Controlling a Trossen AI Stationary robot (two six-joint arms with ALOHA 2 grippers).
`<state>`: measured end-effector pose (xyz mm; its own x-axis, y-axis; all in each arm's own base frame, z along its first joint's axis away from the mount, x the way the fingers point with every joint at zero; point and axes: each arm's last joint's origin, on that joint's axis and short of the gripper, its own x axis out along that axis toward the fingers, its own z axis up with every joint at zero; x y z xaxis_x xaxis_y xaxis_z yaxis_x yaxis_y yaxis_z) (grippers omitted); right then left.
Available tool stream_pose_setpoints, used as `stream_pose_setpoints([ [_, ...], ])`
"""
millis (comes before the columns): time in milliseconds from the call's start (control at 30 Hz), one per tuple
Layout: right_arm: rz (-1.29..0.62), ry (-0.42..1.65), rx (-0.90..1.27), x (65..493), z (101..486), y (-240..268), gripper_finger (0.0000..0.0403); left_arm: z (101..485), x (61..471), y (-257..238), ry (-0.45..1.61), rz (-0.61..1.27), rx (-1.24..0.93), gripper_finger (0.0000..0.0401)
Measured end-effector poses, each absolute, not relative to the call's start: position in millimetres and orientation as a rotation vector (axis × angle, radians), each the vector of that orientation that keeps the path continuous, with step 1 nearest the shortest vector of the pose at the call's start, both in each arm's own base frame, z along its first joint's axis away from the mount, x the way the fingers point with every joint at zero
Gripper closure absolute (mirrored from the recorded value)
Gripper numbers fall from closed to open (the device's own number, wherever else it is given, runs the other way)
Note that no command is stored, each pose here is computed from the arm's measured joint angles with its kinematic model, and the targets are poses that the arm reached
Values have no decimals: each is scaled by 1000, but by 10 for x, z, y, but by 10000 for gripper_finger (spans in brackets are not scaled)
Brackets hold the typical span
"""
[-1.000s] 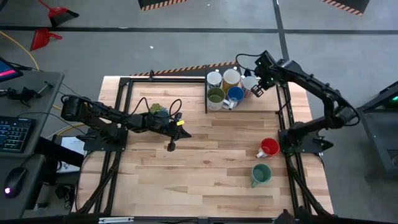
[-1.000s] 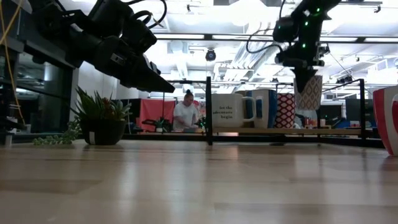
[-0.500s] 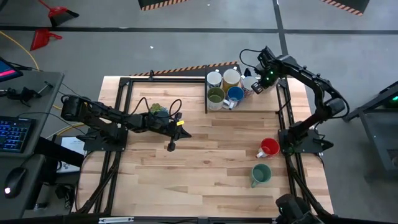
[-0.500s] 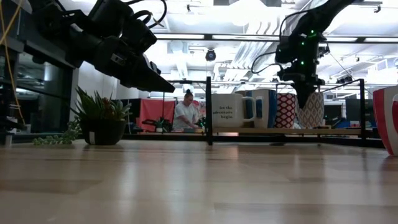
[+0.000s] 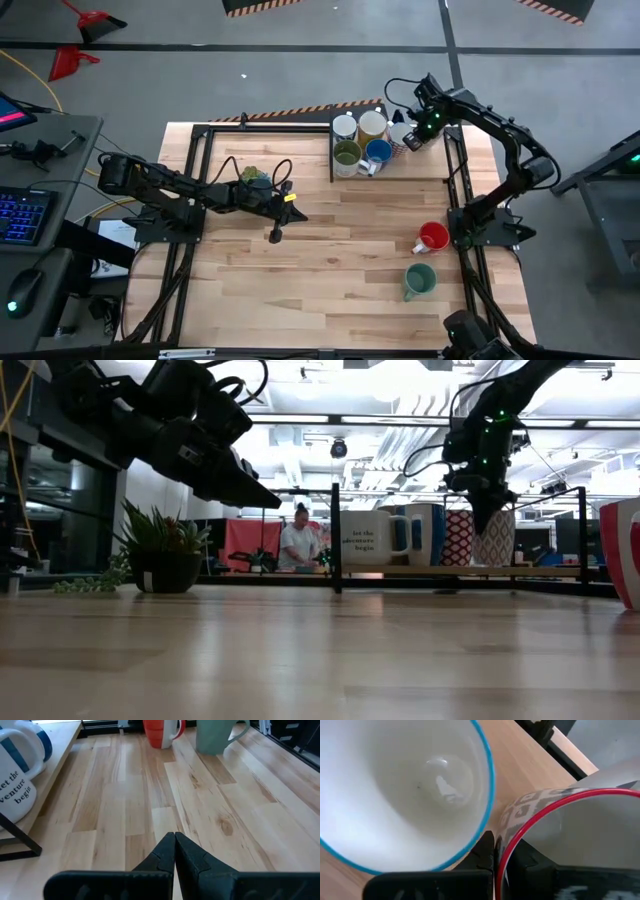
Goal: Place coffee mugs
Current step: Put the white gray mug on the shelf
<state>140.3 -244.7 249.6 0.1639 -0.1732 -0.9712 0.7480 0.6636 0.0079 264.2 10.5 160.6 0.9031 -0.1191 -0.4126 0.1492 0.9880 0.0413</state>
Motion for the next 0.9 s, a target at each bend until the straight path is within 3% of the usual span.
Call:
stream_pose_setpoints([
  [900, -756, 1228, 594, 1308, 2497, -2507, 403, 1606, 2642, 105, 423, -135, 54, 401],
])
